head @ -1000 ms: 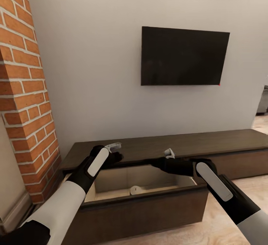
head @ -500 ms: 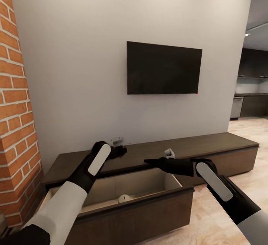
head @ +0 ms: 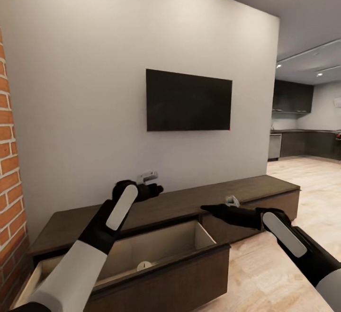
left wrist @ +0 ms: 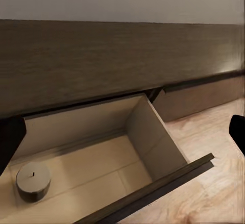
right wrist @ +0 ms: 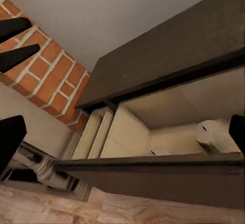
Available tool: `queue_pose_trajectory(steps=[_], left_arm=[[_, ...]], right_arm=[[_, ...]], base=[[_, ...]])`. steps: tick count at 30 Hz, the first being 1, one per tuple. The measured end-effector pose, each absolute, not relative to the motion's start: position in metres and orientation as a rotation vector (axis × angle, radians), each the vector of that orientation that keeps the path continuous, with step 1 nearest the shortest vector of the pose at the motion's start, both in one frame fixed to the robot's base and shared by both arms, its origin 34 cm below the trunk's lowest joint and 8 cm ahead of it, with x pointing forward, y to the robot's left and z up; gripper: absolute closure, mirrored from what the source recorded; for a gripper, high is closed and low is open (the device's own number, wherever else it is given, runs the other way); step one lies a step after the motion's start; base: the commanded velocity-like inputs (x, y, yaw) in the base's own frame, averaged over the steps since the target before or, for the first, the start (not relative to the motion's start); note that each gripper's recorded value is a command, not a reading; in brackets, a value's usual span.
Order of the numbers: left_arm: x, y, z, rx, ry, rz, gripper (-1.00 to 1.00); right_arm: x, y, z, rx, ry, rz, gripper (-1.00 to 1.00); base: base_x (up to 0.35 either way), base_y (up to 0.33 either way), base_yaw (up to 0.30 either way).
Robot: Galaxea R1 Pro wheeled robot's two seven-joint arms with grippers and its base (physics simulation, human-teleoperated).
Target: Place each of the two pumpkins and all three candles from the living room inside a cabinet in the living room (use any cabinet), then make sure every cabinet is closed, and position the cauldron so it is next to a table in the living room.
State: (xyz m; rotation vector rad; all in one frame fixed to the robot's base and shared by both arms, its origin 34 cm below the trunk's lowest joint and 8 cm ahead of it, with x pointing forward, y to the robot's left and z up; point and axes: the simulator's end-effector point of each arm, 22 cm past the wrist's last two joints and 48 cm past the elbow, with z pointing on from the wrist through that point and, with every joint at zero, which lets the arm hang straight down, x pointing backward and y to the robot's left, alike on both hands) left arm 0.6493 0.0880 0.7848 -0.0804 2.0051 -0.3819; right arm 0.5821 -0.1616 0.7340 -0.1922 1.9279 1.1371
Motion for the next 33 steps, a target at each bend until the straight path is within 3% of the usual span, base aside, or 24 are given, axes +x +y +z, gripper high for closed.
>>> queue_pose_trajectory(steps=[7,10,24,33], left_arm=[[0.623,0.085,0.800,-0.061,1.951,-0.405,-1.00],[0.608,0.083,0.794,-0.055,1.945,-0.417,-1.00],[0.548,0.075,0.760,0.002,1.973,-0.452,-1.00],[0.539,0.055,0.755,0.072,1.979,-0.441,-1.00]], right_arm=[[0.596,-0.318,0.721,0.028,1.935,0.930,-1.00],[0.601,-0.352,0.726,0.095,1.874,0.885,-1.00],[0.595,-0.351,0.774,0.081,1.741,1.010,-1.00],[0.596,-0.362,0.763,0.122,1.752,1.003,-1.00]], base=[[0.000,0.000,-0.223],[0.000,0.000,-0.222],[0.000,0.000,-0.211],[-0.126,0.000,-0.032]])
